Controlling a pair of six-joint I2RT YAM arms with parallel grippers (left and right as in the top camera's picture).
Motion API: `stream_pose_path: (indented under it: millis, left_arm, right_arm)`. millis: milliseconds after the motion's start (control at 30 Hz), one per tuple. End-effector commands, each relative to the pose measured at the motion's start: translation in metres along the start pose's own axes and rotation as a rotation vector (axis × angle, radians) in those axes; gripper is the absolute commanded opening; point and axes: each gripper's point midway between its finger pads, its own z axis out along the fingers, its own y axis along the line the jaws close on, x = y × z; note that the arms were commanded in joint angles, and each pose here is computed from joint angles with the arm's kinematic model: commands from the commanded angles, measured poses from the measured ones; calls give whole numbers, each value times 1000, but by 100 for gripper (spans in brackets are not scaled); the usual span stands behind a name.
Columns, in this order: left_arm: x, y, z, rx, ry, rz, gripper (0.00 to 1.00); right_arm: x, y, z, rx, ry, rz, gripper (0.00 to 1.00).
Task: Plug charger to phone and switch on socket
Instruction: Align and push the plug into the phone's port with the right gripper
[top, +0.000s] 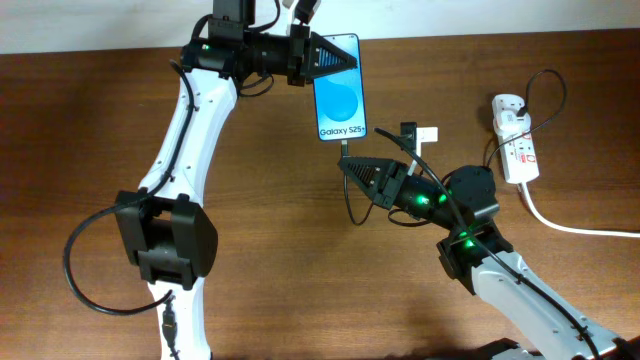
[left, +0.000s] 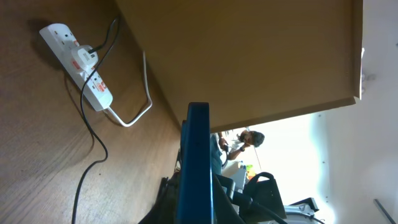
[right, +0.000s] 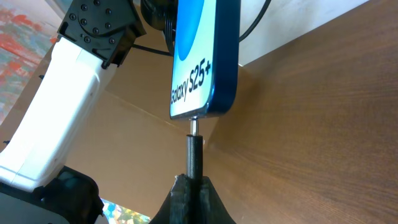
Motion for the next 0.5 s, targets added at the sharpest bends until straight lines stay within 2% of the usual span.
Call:
stream_pose_path:
  millis: [0,467]
  left_arm:
    - [-1,-4,-1,14,4,20,0]
    - [3,-8,6,30,25,21,0]
  right_arm:
    - [-4,-1,-1,1,-8,-5,4]
    - [-3,2,-1,-12,-2,-9,4]
